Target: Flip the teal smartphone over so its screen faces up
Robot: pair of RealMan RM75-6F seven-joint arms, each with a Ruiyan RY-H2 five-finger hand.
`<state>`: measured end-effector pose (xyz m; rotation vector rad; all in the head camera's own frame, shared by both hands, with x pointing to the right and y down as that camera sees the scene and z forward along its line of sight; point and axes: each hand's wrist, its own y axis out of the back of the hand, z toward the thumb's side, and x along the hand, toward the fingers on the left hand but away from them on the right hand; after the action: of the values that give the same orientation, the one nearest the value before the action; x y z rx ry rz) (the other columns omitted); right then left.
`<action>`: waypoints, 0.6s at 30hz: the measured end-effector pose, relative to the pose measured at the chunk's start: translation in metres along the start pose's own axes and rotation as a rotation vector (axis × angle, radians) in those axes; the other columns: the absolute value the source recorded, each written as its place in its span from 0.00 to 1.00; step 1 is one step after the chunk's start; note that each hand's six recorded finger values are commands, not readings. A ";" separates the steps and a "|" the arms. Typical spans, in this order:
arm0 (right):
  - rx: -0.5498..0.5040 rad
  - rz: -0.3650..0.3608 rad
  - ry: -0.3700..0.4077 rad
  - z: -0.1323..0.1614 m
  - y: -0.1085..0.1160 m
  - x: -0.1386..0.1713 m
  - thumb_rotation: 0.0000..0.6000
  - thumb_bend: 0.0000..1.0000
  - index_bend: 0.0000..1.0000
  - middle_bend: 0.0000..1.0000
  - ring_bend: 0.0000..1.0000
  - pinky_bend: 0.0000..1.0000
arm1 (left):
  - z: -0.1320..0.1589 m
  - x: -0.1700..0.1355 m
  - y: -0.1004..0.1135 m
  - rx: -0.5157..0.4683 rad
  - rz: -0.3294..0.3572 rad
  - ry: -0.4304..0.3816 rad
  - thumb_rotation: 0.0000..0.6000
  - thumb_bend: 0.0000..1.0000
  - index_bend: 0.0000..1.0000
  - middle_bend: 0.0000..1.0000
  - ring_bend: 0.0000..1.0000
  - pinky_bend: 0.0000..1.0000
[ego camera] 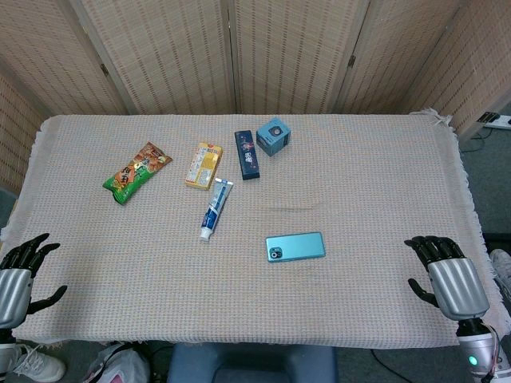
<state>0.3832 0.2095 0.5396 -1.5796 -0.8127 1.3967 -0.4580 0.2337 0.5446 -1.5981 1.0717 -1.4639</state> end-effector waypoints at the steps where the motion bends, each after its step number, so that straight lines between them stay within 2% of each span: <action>1: -0.002 -0.001 0.000 0.000 0.000 0.000 1.00 0.16 0.24 0.26 0.20 0.22 | 0.000 0.000 0.000 0.000 0.000 0.001 1.00 0.21 0.23 0.15 0.15 0.20; 8: -0.006 0.009 0.009 0.004 -0.005 -0.001 1.00 0.16 0.24 0.26 0.20 0.22 | 0.000 0.001 0.000 0.000 0.001 -0.002 1.00 0.21 0.23 0.15 0.15 0.20; 12: -0.017 0.019 0.035 0.012 -0.010 -0.009 1.00 0.20 0.24 0.26 0.20 0.22 | -0.001 0.001 0.000 -0.004 0.002 -0.002 1.00 0.21 0.23 0.14 0.15 0.20; 18: -0.027 0.062 0.092 0.029 -0.030 -0.030 1.00 0.23 0.24 0.27 0.20 0.22 | -0.005 -0.002 0.001 -0.009 0.005 0.009 1.00 0.21 0.23 0.14 0.15 0.20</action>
<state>0.3518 0.2011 0.5791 -1.6895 -0.7363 1.3514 -0.4633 0.2351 0.5434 -1.5954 1.0887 -1.4663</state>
